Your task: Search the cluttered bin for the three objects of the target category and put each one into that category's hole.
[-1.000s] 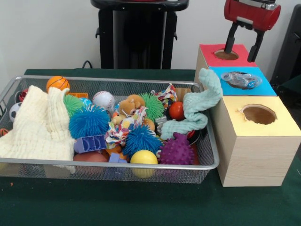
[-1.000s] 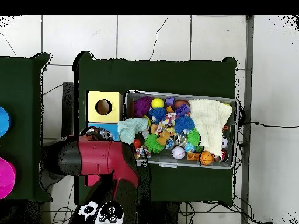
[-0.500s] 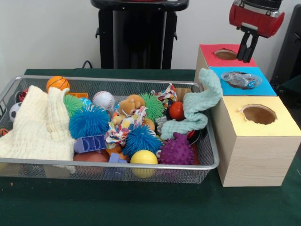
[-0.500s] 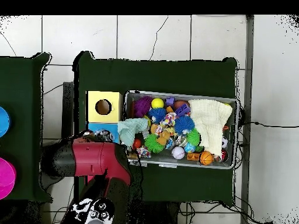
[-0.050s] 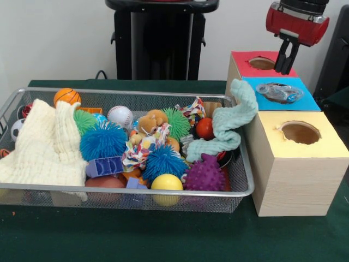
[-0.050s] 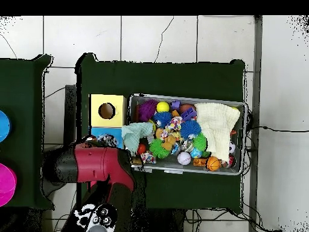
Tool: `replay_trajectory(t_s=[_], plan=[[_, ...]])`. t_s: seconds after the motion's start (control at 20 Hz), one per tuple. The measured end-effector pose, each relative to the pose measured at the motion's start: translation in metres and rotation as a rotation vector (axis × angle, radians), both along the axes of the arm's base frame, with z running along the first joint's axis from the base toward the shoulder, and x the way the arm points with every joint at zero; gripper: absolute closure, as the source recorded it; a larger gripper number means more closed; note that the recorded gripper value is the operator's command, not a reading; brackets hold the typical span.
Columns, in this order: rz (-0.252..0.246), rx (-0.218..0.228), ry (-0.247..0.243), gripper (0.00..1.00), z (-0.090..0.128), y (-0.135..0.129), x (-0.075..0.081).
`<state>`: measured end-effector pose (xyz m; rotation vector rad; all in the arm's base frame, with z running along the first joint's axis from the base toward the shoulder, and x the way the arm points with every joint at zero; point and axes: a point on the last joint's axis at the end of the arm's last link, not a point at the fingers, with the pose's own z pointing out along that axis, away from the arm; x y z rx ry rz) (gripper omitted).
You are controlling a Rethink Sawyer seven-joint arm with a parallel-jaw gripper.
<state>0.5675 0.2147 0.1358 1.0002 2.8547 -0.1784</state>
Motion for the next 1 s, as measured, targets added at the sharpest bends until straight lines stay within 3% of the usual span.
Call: replay_trajectory(t_s=[0.15, 0.65, 1.0], plan=[[0.003, -0.003, -0.011, 1.0, -0.006, -0.001, 0.001], [0.047, -0.025, -0.132, 1.0, -0.054, 0.001, 0.008], [0.048, -0.036, -0.149, 1.0, -0.055, 0.004, 0.007]])
